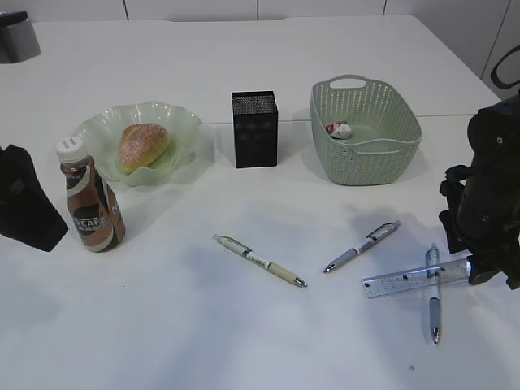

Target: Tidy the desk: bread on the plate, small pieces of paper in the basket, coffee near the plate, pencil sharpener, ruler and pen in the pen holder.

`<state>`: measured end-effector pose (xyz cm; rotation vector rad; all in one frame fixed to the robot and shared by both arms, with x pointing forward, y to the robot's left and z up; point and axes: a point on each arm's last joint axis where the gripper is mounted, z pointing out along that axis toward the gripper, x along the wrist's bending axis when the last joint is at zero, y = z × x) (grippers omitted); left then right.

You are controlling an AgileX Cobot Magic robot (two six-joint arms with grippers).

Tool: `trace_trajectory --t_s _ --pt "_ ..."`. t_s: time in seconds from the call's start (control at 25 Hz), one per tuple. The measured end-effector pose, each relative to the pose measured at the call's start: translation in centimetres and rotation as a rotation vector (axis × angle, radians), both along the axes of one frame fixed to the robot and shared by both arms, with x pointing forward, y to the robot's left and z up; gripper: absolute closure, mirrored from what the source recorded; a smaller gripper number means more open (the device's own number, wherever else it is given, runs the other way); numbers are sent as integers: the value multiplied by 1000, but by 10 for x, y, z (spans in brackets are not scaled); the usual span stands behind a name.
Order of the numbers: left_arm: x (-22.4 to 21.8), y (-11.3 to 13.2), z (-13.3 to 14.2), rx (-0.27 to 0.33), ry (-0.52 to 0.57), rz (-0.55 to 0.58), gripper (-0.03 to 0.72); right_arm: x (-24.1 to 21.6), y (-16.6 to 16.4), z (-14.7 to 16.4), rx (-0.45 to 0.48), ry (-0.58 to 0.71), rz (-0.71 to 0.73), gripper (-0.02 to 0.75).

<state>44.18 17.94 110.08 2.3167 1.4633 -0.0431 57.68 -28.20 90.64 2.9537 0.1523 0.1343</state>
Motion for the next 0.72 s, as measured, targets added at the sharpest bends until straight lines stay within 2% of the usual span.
trace_trajectory --t_s 0.72 --pt "0 0 0 0 0 0 449 1 3 -6 30 6 -24 312"
